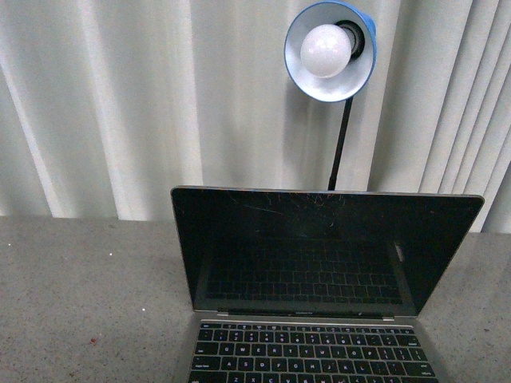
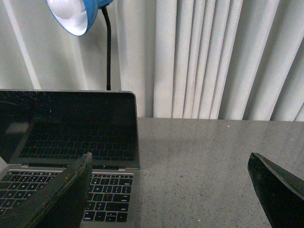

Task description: Close laptop

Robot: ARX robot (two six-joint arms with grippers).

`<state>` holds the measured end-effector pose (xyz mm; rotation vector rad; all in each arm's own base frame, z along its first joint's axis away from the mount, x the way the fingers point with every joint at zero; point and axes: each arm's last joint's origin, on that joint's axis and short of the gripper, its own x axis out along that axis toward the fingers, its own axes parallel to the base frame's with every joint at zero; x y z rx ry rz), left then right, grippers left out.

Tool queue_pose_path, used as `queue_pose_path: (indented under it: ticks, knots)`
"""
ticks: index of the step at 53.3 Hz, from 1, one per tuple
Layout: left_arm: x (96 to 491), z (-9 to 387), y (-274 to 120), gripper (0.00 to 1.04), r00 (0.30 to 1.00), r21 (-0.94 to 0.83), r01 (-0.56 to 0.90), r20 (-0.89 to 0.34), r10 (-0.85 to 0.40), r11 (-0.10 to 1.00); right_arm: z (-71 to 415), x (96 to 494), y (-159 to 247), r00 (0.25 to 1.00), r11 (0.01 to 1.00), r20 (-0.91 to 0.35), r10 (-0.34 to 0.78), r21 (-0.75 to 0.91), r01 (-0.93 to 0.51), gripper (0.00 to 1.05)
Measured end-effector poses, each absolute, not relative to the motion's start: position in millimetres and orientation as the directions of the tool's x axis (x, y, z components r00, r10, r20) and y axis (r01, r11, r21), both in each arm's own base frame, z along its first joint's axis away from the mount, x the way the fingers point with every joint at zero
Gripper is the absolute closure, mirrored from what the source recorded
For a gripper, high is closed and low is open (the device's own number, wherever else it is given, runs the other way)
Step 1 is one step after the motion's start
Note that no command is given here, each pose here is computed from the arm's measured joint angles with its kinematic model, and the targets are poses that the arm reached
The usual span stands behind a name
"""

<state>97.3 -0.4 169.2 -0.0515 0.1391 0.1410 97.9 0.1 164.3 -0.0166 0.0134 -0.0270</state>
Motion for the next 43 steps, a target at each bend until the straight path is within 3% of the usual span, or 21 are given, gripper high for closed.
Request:
queue_pose_path:
  ticks: [2, 5, 23, 31, 43]
  knots:
    - [100, 166, 0, 0.07, 0.928, -0.016, -0.267, -0.273, 0.253, 0.964, 163, 99, 0, 0.989, 0.990, -0.057, -0.136, -0.043, 0.134, 0.07]
    - [104, 162, 1, 0.07, 0.890, -0.003, -0.336, -0.328, 0.316, 0.942, 163, 101, -1, 0.971, 0.972, -0.070, -0.227, -0.070, 0.222, 0.07]
    - [148, 172, -5, 0.07, 0.951, -0.075, -0.269, -0.180, 0.253, 0.960, 183, 146, -23, 0.970, 0.965, 0.008, -0.245, -0.098, 0.244, 0.07]
    - [184, 183, -4, 0.07, 0.975, -0.035, -0.204, -0.101, 0.200, 0.978, 196, 188, -31, 0.977, 0.962, 0.032, -0.209, -0.173, 0.211, 0.07]
    - [257, 211, -3, 0.07, 0.997, 0.099, -0.077, -0.015, 0.079, 0.992, 212, 267, -40, 0.999, 0.934, -0.031, -0.043, -0.355, 0.029, 0.07]
